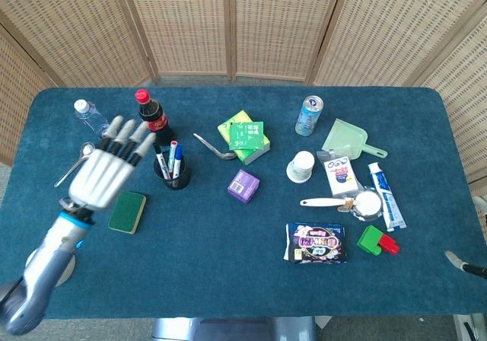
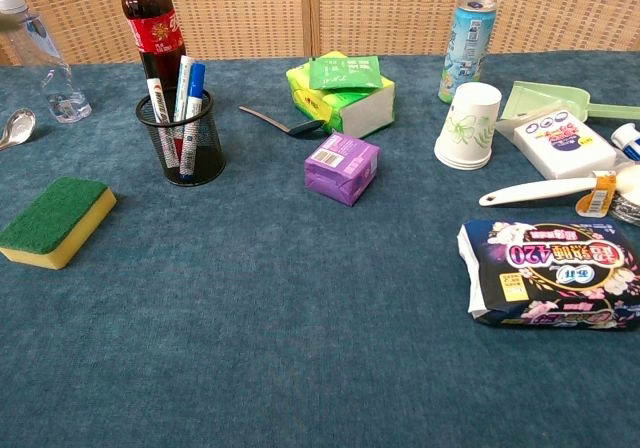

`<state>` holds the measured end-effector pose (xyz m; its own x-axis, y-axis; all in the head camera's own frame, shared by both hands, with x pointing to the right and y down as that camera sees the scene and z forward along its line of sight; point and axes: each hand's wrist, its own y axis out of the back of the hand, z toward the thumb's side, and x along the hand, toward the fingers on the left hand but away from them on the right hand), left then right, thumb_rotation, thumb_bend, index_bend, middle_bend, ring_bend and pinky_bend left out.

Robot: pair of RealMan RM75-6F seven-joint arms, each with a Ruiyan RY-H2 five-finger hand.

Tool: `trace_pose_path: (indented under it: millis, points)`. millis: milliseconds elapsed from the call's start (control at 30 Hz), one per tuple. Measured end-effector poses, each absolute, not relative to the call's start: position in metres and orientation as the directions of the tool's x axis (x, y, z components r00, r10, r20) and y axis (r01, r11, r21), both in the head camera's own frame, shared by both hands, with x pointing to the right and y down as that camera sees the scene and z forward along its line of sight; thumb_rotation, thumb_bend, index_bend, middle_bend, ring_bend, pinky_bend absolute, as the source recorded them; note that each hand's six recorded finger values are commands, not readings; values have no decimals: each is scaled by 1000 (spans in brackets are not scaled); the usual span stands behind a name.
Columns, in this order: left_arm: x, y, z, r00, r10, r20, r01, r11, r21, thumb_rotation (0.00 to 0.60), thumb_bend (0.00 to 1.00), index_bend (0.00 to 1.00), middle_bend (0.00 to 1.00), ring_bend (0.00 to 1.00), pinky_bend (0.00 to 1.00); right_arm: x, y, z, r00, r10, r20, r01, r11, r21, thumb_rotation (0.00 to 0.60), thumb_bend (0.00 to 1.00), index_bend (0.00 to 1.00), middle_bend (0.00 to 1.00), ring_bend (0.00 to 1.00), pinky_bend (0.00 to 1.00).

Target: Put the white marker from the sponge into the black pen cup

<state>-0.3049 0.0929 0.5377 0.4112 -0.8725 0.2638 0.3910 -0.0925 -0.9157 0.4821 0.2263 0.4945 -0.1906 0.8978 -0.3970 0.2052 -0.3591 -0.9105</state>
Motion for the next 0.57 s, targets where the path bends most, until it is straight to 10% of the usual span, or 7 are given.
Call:
trace_pose_path:
  millis: [567]
  points:
    - [-466, 207, 555, 6, -938, 346, -1, -346, -938, 600, 232, 0, 0, 0, 0, 484, 224, 495, -217, 904, -368, 146, -343, -928, 600, 0, 109, 0, 0, 0]
